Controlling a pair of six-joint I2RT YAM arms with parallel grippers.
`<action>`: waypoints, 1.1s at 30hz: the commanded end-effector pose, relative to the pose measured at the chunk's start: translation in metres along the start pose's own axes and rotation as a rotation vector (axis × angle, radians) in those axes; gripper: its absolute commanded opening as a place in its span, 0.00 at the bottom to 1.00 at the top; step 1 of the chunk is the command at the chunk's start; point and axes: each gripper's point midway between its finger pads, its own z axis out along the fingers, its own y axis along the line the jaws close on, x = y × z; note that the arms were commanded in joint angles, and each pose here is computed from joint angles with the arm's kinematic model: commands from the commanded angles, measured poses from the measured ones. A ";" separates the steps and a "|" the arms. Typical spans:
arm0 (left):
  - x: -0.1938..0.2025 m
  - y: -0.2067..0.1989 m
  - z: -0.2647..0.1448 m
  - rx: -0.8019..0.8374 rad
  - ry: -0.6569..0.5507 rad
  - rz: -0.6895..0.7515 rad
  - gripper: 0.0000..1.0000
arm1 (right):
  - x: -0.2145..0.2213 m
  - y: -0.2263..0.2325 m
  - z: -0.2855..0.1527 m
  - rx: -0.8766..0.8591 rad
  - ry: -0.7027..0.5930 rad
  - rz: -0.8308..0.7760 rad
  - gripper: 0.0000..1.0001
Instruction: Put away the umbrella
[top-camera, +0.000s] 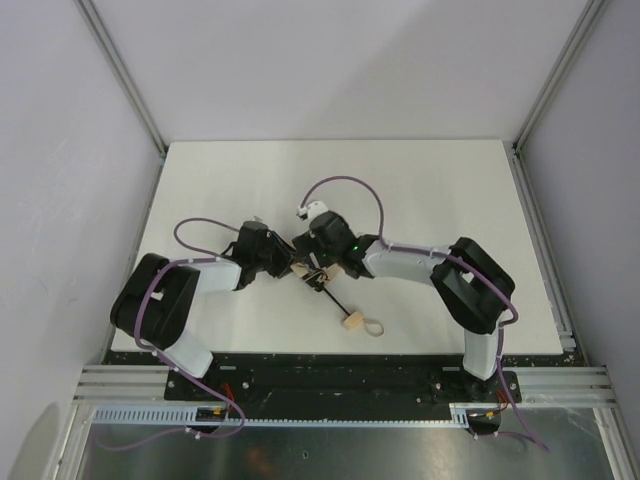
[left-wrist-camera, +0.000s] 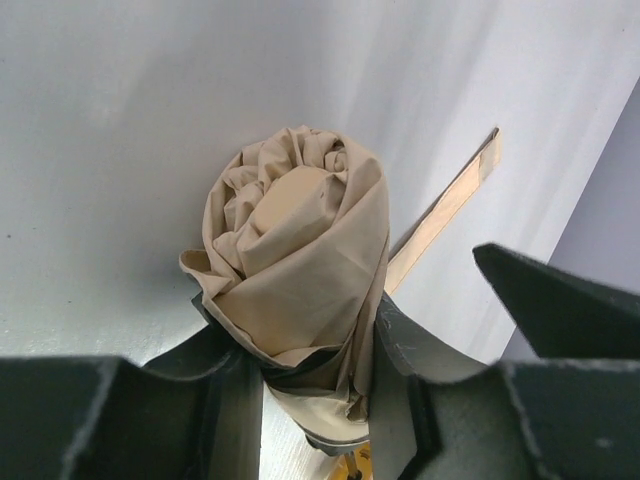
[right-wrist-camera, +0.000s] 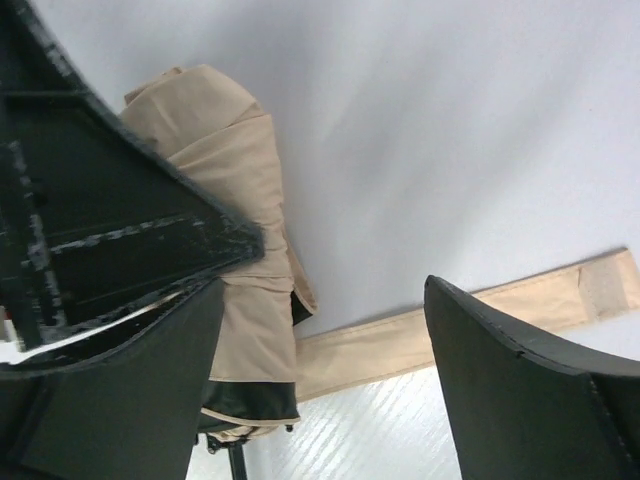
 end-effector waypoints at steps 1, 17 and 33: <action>0.055 0.101 -0.013 -0.348 0.175 0.008 0.00 | 0.008 0.014 0.003 0.174 -0.040 -0.199 0.83; 0.055 0.096 -0.013 -0.344 0.186 0.000 0.00 | -0.005 0.078 -0.026 -0.125 -0.121 -0.140 0.83; 0.058 0.091 -0.013 -0.331 0.201 -0.021 0.00 | 0.024 0.048 0.001 0.002 -0.097 -0.160 0.74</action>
